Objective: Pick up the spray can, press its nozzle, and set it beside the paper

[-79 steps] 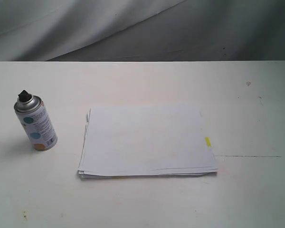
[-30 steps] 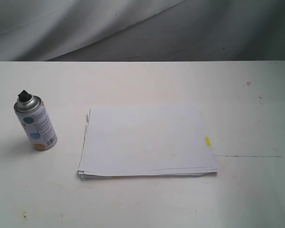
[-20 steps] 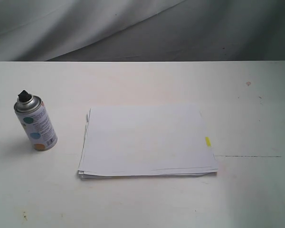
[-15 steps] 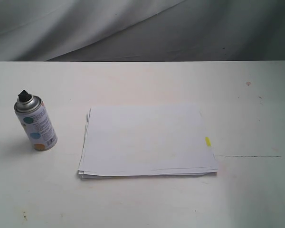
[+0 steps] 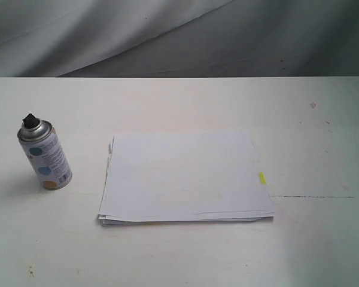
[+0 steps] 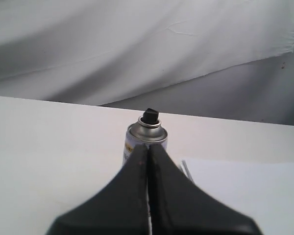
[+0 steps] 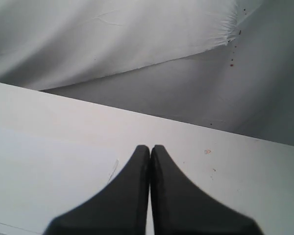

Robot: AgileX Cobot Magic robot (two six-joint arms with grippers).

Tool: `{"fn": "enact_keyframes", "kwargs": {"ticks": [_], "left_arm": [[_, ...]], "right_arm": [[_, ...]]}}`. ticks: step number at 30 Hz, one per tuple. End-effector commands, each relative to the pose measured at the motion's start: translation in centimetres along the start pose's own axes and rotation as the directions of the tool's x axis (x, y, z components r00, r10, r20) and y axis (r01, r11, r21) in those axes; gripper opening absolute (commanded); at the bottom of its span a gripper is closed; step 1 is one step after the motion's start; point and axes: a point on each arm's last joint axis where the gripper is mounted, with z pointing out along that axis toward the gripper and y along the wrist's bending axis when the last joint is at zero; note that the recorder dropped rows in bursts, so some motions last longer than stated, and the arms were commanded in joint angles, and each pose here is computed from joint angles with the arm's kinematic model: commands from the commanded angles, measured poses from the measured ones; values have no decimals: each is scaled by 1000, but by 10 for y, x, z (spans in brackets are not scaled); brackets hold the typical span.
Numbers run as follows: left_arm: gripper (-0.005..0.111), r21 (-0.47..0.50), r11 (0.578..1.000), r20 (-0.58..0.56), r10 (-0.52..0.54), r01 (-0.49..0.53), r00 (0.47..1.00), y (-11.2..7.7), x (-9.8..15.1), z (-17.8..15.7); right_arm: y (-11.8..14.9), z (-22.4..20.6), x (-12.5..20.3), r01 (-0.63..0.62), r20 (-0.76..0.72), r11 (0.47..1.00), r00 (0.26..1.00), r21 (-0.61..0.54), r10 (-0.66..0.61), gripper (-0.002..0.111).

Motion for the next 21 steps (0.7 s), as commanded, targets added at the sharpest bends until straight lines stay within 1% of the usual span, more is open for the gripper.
{"fn": "enact_keyframes", "kwargs": {"ticks": [1,3,5,21], "left_arm": [[0,-16,997,-32,75,-76,997,2,4,0],[0,-16,997,-32,72,-73,997,2,4,0],[0,-16,997,-32,72,-73,997,2,4,0],[0,-18,998,-46,62,-63,997,2,5,0]], "right_arm": [[1,0,4,45,-17,999,999,-12,-46,0],[4,0,7,96,-48,994,994,-46,-98,0],[4,0,7,102,-52,994,993,-51,-104,0],[4,0,7,96,-53,994,994,-50,-99,0]]}}
